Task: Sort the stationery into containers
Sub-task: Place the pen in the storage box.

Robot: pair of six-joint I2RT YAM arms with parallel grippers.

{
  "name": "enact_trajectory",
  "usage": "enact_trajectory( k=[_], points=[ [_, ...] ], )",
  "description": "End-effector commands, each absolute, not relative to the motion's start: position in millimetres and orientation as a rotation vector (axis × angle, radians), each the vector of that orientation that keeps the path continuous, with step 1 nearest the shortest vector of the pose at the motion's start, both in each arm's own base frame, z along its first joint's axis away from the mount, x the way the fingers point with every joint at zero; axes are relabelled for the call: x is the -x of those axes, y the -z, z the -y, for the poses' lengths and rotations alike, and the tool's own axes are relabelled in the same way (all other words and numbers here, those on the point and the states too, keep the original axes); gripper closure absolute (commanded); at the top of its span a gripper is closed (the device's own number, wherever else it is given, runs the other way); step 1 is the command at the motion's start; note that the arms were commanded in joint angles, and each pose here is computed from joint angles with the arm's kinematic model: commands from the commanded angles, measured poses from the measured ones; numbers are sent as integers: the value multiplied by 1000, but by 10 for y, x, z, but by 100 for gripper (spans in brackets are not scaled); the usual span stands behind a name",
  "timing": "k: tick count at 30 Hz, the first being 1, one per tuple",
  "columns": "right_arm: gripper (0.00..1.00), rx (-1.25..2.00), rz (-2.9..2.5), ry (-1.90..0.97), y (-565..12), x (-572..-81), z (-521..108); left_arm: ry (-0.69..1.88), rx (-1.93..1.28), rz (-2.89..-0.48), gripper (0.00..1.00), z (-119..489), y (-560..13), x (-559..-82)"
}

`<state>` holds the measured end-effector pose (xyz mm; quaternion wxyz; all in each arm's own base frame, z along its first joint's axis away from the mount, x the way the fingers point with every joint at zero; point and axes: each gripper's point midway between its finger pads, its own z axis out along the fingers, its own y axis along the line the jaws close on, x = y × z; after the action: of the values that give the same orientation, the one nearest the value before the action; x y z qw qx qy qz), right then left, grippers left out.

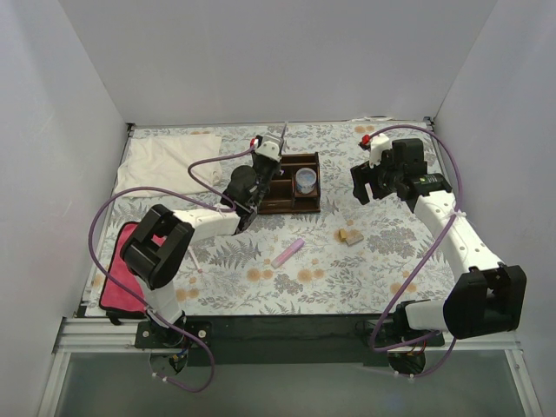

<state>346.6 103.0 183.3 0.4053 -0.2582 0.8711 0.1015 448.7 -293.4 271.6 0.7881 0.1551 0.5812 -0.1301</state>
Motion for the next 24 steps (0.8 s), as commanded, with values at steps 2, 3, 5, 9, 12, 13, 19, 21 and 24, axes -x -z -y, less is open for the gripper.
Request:
enact_trajectory(
  k=[2, 3, 5, 9, 12, 13, 19, 21, 24],
  points=[
    [16, 657, -2188, -241, -1880, -3488, -1001, 306, -293, -1279, 100, 2908, -2646, -4494],
    [16, 657, -2190, -241, -1873, -3485, -1001, 313, -293, -1288, 100, 2926, -2609, -4507],
    [16, 656, -2192, -242, -1866, -3479, -1000, 323, -294, -1291, 100, 2954, -2596, -4521],
    [16, 655, -2202, -239, -1823, -3462, -985, 343, -306, -1310, 100, 3031, -2506, -4562],
    [16, 655, -2203, -236, -1820, -3462, -976, 354, -301, -1326, 100, 3060, -2440, -4588],
    [16, 654, -2204, -234, -1820, -3462, -973, 356, -303, -1331, 100, 3071, -2407, -4595],
    [15, 654, -2211, -236, -1792, -3475, -960, 378, -322, -1335, 100, 3143, -2367, -4600],
    [16, 656, -2216, -240, -1772, -3478, -966, 386, -324, -1345, 100, 3169, -2341, -4596],
    [15, 654, -2212, -240, -1783, -3503, -968, 385, -328, -1363, 100, 3190, -2298, -4602]
  ],
)
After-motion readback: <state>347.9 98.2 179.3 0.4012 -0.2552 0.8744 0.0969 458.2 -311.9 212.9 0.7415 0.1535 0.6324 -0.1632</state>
